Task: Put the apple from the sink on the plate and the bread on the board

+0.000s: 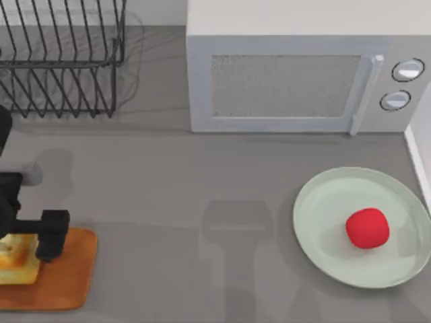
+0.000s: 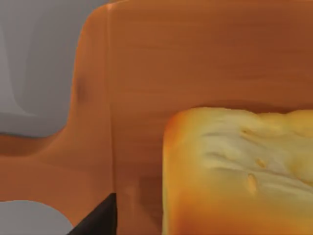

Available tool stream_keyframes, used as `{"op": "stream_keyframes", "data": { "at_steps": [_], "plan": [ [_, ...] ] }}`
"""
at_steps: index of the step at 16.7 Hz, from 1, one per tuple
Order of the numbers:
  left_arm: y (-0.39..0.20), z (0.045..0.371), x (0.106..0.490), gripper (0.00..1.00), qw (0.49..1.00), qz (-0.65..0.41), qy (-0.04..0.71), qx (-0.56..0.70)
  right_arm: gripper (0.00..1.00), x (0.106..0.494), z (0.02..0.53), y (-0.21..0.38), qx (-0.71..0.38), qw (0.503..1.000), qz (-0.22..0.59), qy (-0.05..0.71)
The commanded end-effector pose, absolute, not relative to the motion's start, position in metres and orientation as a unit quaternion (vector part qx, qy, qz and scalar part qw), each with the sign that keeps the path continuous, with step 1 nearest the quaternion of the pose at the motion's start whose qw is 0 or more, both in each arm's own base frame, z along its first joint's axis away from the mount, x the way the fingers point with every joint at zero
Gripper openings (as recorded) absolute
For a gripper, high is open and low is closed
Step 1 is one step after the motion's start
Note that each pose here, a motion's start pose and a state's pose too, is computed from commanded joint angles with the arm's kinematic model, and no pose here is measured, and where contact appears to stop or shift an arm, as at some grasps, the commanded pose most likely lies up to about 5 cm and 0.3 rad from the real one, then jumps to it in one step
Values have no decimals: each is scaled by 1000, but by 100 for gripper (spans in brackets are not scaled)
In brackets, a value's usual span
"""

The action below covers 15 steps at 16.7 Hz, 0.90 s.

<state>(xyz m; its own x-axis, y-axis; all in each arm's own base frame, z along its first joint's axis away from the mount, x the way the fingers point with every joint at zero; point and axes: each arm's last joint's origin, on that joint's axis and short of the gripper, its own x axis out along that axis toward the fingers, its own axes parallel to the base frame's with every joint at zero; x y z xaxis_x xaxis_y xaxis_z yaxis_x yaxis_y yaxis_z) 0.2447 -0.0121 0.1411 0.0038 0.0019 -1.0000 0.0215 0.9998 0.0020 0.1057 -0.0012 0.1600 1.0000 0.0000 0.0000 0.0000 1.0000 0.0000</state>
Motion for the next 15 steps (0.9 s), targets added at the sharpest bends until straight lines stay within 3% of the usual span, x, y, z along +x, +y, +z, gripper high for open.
{"op": "stream_keyframes", "data": {
  "at_steps": [7,15],
  "plan": [
    [-10,168,219,100,800,-10,600,5,100,106,160,-1,0,1000,0,0],
    [-4,178,147,100,938,-8,347,-1,100,106,160,-1,0,1000,0,0]
  ]
}}
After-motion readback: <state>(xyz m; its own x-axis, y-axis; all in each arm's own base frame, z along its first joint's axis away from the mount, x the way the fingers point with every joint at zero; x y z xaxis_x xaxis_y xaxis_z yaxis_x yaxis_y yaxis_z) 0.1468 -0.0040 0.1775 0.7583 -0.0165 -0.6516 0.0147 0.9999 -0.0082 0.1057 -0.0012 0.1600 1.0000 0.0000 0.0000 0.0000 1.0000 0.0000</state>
